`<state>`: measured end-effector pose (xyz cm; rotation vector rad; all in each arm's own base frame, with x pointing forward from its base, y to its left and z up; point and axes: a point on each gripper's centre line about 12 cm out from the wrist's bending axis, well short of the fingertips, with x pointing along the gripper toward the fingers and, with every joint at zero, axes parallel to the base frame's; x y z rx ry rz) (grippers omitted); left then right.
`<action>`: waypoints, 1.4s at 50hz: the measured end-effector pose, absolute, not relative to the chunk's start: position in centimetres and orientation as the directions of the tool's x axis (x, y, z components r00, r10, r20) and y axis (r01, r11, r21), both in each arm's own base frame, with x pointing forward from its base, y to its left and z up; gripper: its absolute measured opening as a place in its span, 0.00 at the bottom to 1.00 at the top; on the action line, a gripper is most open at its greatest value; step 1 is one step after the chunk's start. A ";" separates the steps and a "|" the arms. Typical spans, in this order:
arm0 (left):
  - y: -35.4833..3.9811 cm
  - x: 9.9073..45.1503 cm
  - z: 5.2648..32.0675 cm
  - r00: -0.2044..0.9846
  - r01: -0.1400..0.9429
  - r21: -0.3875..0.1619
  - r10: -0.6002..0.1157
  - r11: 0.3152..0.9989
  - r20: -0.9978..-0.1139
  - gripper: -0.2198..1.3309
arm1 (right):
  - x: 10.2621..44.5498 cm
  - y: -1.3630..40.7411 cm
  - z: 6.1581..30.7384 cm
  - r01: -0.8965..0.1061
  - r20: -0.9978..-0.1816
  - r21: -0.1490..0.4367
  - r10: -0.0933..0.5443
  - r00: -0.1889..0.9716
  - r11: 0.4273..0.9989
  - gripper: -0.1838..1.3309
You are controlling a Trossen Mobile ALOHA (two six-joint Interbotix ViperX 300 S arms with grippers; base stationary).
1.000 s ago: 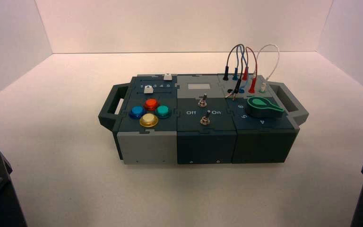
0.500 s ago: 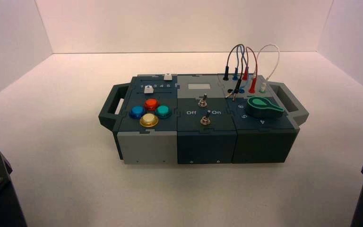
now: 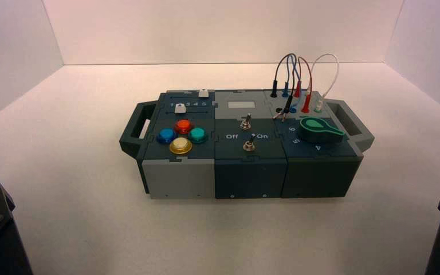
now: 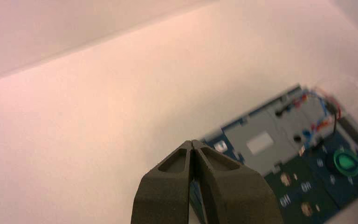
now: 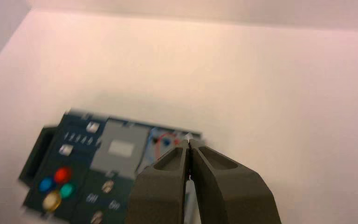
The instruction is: Pull the red wire.
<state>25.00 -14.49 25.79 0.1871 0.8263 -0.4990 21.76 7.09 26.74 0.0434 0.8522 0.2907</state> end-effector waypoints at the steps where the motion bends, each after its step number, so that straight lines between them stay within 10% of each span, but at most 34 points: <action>1: -14.7 25.1 25.5 0.556 0.500 -0.030 -0.347 0.866 -0.756 0.04 | 21.8 7.1 26.7 -0.236 -0.739 0.152 0.269 0.618 0.960 0.03; 8: -16.0 25.4 23.9 0.458 0.548 -0.016 -0.316 0.836 -0.831 0.04 | 22.1 7.3 25.3 -0.229 -0.791 0.154 0.259 0.555 0.961 0.06; 21: -20.8 25.6 20.6 0.264 0.691 0.000 -0.253 0.723 -0.931 0.04 | 22.4 7.5 23.3 -0.258 -0.857 0.099 0.214 0.468 0.961 0.74; 45: -22.8 25.3 19.9 0.258 0.729 0.003 -0.271 0.685 -0.927 0.04 | 21.4 9.2 21.4 -0.403 -0.922 0.010 0.164 0.351 0.915 0.82; 70: -25.3 20.4 19.2 0.191 0.862 -0.092 -0.487 0.499 -0.852 0.04 | 21.1 9.1 20.3 -0.504 -0.927 -0.037 0.159 0.340 0.863 0.82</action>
